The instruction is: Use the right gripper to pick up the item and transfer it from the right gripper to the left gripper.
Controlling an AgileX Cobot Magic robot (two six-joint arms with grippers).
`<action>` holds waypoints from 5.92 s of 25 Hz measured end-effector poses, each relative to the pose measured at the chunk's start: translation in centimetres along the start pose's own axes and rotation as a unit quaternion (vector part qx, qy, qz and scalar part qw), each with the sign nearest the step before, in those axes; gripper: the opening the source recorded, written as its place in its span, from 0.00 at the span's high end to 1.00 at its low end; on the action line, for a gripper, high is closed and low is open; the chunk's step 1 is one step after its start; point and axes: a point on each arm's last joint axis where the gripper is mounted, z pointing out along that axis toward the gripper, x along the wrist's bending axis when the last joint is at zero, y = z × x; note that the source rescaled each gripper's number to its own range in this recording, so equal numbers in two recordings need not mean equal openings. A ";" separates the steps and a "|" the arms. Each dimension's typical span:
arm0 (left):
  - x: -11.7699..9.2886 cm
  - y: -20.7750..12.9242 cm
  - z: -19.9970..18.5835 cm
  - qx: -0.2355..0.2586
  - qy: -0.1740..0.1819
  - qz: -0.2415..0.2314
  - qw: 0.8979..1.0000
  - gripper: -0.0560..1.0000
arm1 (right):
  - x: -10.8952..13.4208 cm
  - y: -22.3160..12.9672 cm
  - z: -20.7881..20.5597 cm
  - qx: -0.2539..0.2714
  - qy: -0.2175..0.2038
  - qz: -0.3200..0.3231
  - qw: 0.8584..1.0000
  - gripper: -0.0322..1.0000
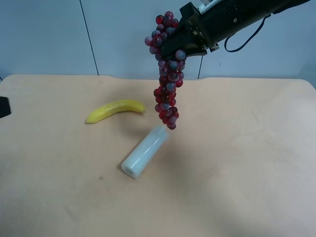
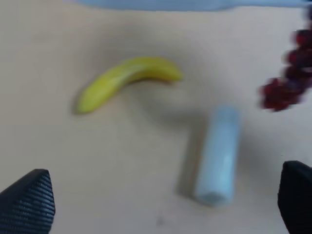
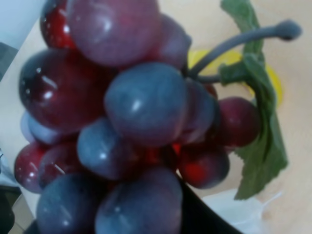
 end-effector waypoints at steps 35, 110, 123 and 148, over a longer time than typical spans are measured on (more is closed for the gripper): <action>0.8 -3.6 19.4 0.073 -0.400 -0.010 0.914 0.08 | 1.6 -0.1 1.3 0.007 0.021 -0.007 1.000 0.96; -4.6 0.6 29.6 0.079 -0.446 0.057 0.890 0.92 | 0.6 0.2 3.0 -0.012 0.012 0.036 0.999 0.97; -4.7 0.6 29.5 0.080 -0.448 0.052 0.889 0.93 | 0.8 0.3 2.8 -0.017 0.010 0.035 0.999 0.23; -4.7 0.6 29.5 0.093 -0.446 0.028 0.890 0.94 | 6.5 -1.7 -7.9 0.045 -0.244 -0.122 0.961 0.16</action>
